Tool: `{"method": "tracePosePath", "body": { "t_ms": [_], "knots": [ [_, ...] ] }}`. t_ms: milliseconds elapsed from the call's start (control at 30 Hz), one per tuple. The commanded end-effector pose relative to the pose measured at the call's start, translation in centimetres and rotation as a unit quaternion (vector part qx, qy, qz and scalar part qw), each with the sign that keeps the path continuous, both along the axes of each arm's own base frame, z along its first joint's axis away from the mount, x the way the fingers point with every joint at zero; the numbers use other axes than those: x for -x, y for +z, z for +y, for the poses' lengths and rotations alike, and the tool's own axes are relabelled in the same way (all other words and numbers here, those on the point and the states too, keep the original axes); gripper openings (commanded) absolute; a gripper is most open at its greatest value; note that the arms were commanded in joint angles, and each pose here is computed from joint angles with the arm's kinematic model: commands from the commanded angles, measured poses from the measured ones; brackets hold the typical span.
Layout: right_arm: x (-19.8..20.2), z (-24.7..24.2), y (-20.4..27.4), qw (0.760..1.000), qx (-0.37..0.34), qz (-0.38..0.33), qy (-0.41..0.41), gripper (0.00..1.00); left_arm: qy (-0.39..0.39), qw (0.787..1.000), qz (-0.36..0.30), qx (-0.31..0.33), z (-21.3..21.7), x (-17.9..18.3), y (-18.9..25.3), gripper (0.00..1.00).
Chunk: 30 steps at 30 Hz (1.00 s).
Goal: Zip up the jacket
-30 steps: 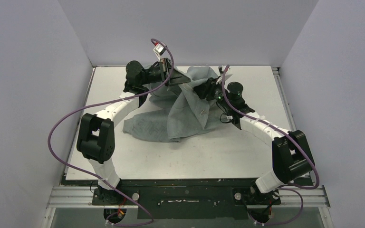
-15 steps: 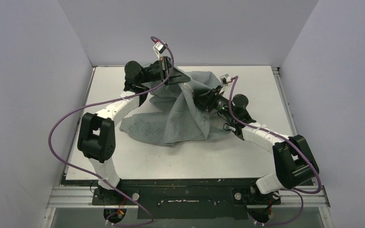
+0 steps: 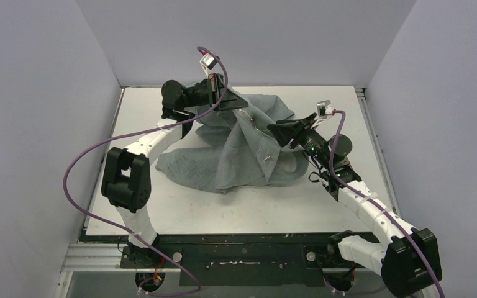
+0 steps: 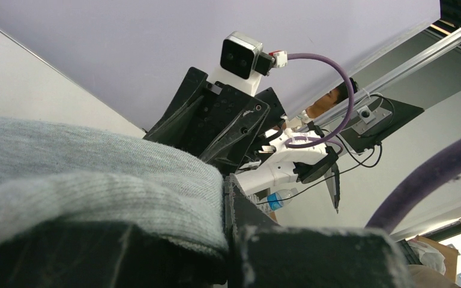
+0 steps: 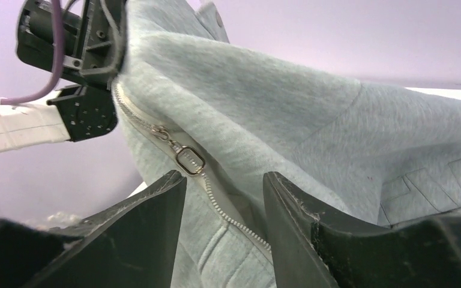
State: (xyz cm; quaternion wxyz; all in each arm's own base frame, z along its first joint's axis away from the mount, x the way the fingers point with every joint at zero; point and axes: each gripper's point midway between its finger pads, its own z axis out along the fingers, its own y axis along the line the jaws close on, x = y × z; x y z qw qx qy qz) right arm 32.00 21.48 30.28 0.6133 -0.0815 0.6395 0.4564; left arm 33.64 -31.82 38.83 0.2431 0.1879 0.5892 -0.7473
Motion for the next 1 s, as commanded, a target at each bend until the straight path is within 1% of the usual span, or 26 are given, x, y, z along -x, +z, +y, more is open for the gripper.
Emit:
{"method": "tracePosePath", "body": {
  "t_ms": [0, 100, 200, 500, 600, 733, 800, 967],
  "knots": [
    [0.7, 0.1, 0.6, 1.000, 0.012, 0.008, 0.016, 0.52, -0.008, 0.993, -0.106, 0.042, 0.7, 2.0, 4.6, 0.00],
    [1.9, 1.4, 1.5, 0.997, -0.018, 0.005, 0.071, 0.56, -0.019, 0.992, -0.114, 0.046, 0.8, 2.6, 4.9, 0.00],
    [2.5, 2.0, 2.4, 0.994, -0.045, 0.005, 0.099, 0.61, -0.029, 0.991, -0.118, 0.048, 0.8, 3.2, 5.0, 0.00],
    [2.5, 3.0, 2.8, 0.983, -0.113, 0.024, 0.143, 0.62, -0.062, 0.989, -0.122, 0.047, -0.3, 4.8, 4.8, 0.00],
    [2.8, 3.3, 2.6, 0.978, -0.131, 0.029, 0.160, 0.62, -0.063, 0.989, -0.121, 0.048, -0.3, 4.9, 4.9, 0.00],
    [2.5, 3.4, 1.7, 0.978, -0.130, 0.046, 0.158, 0.61, -0.063, 0.989, -0.123, 0.049, -0.3, 4.9, 5.1, 0.00],
    [2.6, 3.4, 1.6, 0.977, -0.129, 0.047, 0.162, 0.57, -0.062, 0.989, -0.124, 0.050, -0.3, 4.9, 5.1, 0.00],
    [3.9, 3.7, 2.0, 0.970, -0.137, 0.036, 0.196, 0.52, -0.060, 0.990, -0.120, 0.051, -0.4, 4.5, 5.0, 0.00]
  ]
}}
